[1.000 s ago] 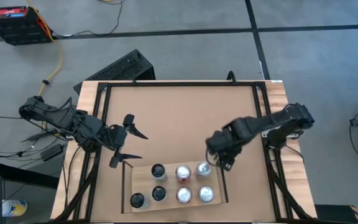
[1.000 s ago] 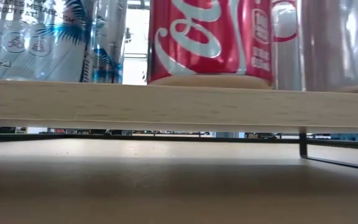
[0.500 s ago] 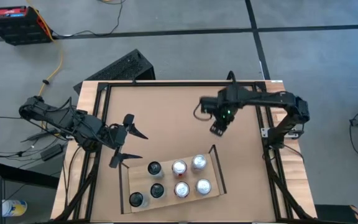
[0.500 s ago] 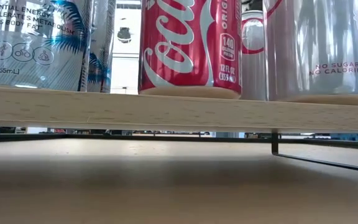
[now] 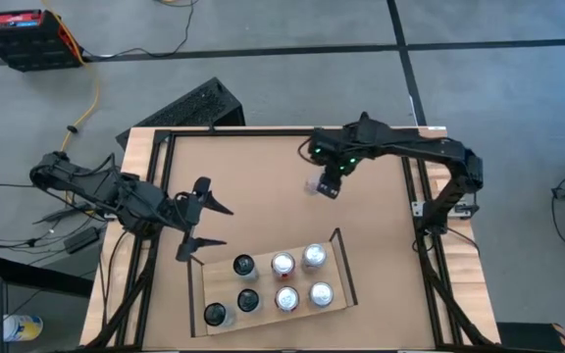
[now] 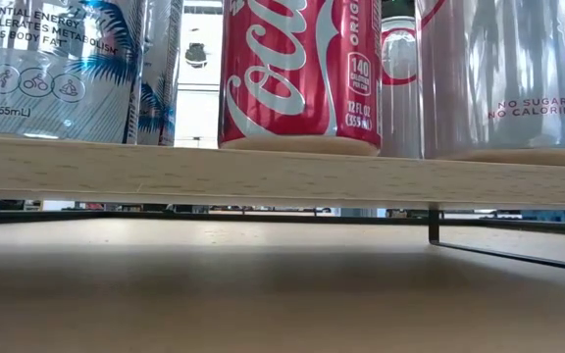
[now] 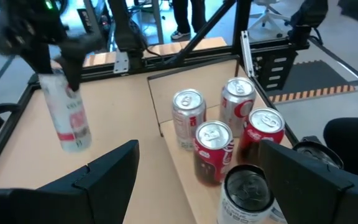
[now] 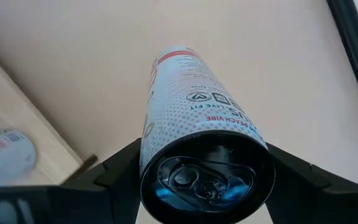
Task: Place canned beverage on shelf
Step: Put the white pink soda can aligned with the other white pink soda can on the shelf
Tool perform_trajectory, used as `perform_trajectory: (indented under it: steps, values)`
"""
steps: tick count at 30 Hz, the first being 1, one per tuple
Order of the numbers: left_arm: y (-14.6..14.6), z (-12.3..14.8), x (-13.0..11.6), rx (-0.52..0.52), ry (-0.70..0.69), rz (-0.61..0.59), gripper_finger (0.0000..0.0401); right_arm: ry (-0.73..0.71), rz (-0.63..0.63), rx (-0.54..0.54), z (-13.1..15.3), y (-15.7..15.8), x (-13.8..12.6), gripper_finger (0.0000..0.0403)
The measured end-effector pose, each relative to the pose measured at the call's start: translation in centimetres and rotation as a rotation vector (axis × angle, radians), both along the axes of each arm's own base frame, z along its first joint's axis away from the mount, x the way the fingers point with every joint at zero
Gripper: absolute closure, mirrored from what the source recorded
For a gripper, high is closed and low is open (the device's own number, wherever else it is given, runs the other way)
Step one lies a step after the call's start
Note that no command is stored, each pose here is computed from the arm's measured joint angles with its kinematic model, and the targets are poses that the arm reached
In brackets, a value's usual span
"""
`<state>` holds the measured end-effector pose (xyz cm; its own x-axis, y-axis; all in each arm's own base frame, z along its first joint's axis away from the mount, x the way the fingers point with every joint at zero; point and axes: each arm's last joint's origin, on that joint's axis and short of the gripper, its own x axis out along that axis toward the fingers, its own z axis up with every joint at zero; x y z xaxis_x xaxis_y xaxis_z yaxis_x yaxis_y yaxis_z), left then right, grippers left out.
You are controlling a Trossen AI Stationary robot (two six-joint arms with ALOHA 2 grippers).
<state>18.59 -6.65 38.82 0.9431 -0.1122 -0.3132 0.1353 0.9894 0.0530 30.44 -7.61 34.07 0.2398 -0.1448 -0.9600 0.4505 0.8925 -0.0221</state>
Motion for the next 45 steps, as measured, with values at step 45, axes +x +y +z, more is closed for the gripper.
perform_trajectory:
  steps: [45]
  values:
    - [1.3, -0.6, 1.1, 0.066, 0.040, 0.014, 0.0085, 0.267, 0.083, 0.012, -1.2, 2.1, 0.3, 0.0031]
